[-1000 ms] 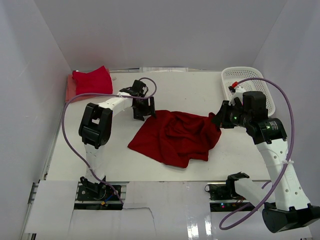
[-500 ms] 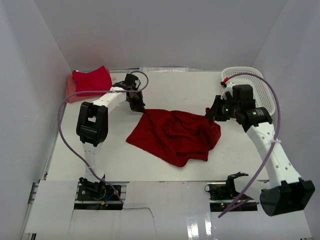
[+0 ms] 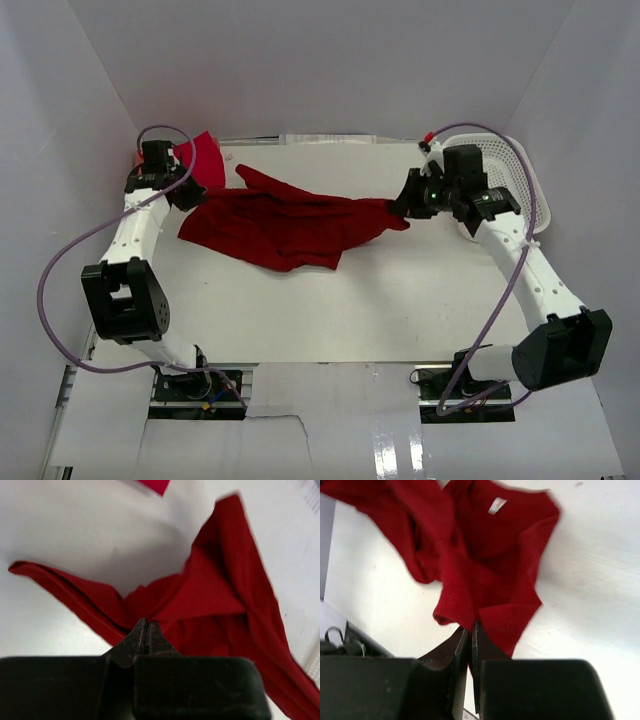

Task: Fold and stack the t-shirts
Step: Flatten out the tshirt

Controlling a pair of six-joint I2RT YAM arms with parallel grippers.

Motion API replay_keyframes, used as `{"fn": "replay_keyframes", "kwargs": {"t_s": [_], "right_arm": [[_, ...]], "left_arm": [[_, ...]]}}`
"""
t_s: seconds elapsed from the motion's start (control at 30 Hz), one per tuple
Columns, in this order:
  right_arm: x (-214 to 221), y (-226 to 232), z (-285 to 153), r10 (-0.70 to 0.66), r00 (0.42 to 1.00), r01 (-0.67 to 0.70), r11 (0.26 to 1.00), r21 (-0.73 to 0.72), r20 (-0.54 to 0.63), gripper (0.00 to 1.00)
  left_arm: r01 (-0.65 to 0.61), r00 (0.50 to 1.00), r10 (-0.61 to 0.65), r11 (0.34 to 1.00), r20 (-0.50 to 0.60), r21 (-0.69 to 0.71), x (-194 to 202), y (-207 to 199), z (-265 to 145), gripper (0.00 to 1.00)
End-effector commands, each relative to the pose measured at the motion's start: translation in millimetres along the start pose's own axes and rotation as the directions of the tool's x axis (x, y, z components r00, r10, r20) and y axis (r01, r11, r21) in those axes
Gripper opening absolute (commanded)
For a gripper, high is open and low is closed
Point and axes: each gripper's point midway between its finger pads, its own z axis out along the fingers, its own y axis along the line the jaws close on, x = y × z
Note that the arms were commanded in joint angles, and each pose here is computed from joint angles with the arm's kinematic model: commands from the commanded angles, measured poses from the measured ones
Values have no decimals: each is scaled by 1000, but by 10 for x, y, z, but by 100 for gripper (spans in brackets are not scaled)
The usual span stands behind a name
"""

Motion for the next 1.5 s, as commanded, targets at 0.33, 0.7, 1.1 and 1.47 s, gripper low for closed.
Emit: {"fn": "replay_keyframes", "kwargs": {"t_s": [0.33, 0.7, 1.1, 1.47], "right_arm": [[1643, 506, 120, -83, 964, 21, 971, -238, -252, 10], [1733, 1906, 169, -308, 915, 73, 762, -644, -260, 16], [1978, 1296, 335, -435, 883, 307, 821, -480, -179, 58], [2621, 883, 274, -368, 881, 282, 913, -295, -297, 54]], "left_arm": [[-57, 997, 60, 995, -40, 83, 729, 131, -321, 0], [-78, 996, 80, 995, -30, 66, 790, 217, -300, 10], [-87, 995, 92, 992, -46, 94, 861, 209, -250, 10], [-93, 994, 99, 989, -51, 113, 910, 198, -270, 10]]}}
